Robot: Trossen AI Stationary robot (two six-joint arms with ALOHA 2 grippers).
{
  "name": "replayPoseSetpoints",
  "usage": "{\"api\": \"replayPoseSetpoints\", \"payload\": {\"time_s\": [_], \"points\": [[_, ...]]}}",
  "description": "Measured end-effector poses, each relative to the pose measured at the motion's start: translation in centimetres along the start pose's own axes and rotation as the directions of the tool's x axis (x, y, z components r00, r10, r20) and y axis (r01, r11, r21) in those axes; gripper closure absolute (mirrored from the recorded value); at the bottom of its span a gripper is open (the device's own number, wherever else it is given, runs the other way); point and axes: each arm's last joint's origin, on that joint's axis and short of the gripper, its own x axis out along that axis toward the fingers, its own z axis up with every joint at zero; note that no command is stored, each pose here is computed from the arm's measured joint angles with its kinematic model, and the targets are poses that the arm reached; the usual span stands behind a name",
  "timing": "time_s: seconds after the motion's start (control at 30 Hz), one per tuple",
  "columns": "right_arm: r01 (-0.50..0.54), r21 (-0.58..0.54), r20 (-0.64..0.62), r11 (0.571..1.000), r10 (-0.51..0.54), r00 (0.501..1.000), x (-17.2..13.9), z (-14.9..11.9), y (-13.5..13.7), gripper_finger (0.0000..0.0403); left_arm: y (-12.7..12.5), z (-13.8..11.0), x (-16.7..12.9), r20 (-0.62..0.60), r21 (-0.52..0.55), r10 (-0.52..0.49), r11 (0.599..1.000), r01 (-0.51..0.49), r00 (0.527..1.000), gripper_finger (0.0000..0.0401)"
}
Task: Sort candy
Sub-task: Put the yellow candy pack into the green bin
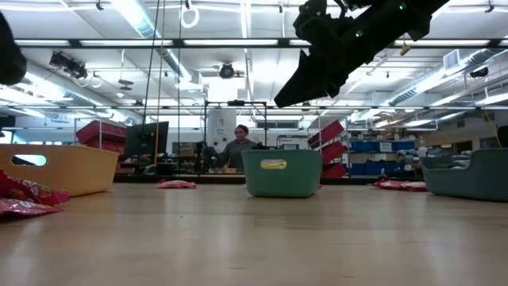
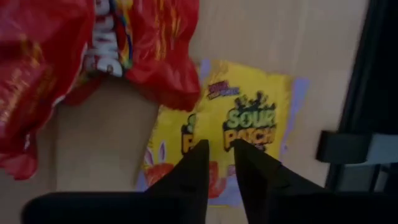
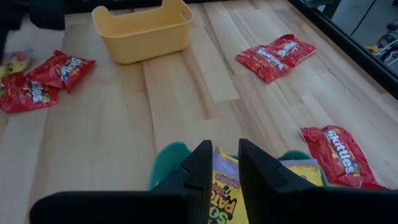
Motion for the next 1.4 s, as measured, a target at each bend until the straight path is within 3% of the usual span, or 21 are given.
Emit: {"api": "replayPoseSetpoints", "payload": {"time_s": [0.2, 0.37, 0.47, 0.7, 0.83, 1.03, 1.2, 1.4], "points": [[0.000, 0.000, 0.000, 1.000, 0.000, 1.000, 0.0, 0.0, 0.0, 0.0339, 0.1, -0.1, 0.6, -0.032, -0.003, 0.000, 1.000, 0.000, 0.999, 0.0268], [0.000, -0.001, -0.001, 1.000, 0.000, 1.000, 0.0, 0.0, 0.0, 0.0338, 0.1, -0.1, 0.6, -0.046, -0.018, 0.004, 1.000, -0.005, 0.999, 0.0257], [0.000, -0.001, -0.001, 1.000, 0.000, 1.000, 0.0, 0.0, 0.0, 0.0340, 0.3, -0.2, 0.6, -0.053, -0.027, 0.029, 0.999, -0.030, 0.998, 0.0279], [0.000, -0.016, -0.001, 1.000, 0.000, 1.000, 0.0, 0.0, 0.0, 0.0341, 0.4, -0.3, 0.6, -0.053, -0.027, 0.045, 0.999, -0.047, 0.998, 0.0391], [0.000, -0.020, -0.001, 1.000, 0.000, 1.000, 0.0, 0.0, 0.0, 0.0340, 0.3, -0.2, 0.5, -0.062, -0.015, 0.042, 0.999, -0.043, 0.997, 0.0398], [0.000, -0.020, -0.001, 1.000, 0.000, 1.000, 0.0, 0.0, 0.0, 0.0341, -1.8, 1.1, -0.9, -0.017, 0.088, 0.002, 0.996, -0.001, 1.000, 0.0400], [0.000, -0.020, -0.001, 1.000, 0.000, 1.000, 0.0, 0.0, 0.0, 0.0340, -3.0, 2.4, -2.6, 0.017, 0.160, 0.041, 0.986, -0.043, 0.999, 0.0400], [0.001, -0.038, -0.015, 0.999, -0.001, 1.000, 0.0, -0.2, 0.0, 0.0342, -1.8, 5.4, -3.9, 0.094, 0.168, 0.115, 0.977, -0.129, 0.989, 0.0401]]}}
